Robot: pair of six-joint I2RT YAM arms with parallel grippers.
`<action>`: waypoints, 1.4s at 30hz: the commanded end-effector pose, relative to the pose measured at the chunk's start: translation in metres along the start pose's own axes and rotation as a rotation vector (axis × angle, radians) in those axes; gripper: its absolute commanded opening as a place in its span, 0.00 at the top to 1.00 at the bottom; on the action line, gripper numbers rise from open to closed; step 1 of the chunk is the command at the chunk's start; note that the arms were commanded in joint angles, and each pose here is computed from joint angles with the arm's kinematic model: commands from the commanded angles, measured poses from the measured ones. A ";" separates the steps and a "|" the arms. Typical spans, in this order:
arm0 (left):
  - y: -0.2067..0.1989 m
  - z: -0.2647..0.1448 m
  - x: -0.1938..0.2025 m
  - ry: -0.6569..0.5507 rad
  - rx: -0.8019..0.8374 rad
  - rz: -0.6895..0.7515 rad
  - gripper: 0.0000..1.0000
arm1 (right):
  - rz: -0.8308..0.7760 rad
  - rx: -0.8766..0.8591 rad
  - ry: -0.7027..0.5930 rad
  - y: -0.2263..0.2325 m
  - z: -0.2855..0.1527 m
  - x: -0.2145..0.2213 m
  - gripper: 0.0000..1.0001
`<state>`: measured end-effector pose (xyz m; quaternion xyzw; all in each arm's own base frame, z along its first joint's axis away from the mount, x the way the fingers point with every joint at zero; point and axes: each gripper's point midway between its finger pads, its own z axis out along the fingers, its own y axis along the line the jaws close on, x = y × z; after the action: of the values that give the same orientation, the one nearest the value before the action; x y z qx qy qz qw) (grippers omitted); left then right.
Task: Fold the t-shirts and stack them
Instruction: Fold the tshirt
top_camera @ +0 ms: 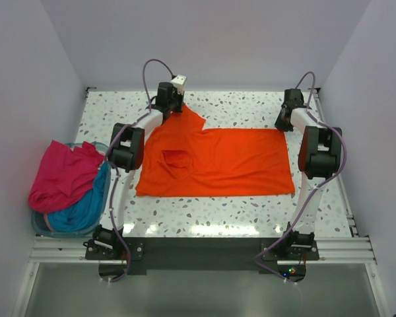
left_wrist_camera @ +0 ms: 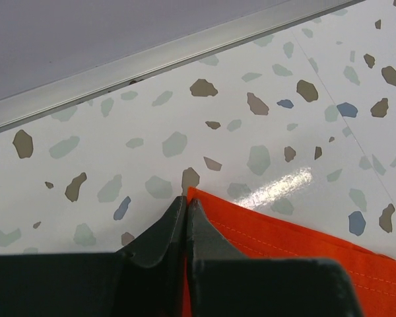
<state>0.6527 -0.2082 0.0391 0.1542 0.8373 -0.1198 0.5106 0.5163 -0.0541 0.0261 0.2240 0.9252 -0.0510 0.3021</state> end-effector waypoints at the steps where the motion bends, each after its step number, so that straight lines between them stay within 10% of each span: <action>1: 0.017 -0.022 -0.080 -0.189 -0.033 -0.008 0.97 | 0.018 -0.017 -0.041 0.007 0.000 -0.023 0.97; 17: 0.036 -0.019 -0.123 -0.292 0.043 -0.086 1.00 | 0.087 -0.144 -0.116 0.035 0.010 -0.057 1.00; 42: 0.008 -0.136 -0.132 -0.338 0.074 -0.206 1.00 | 0.169 -0.097 -0.245 0.000 -0.059 -0.055 1.00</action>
<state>0.6075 -0.1728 0.1765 0.0731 0.7805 -0.2134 0.5831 0.5198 -0.0527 0.0728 0.2624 0.8870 -0.0026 0.3800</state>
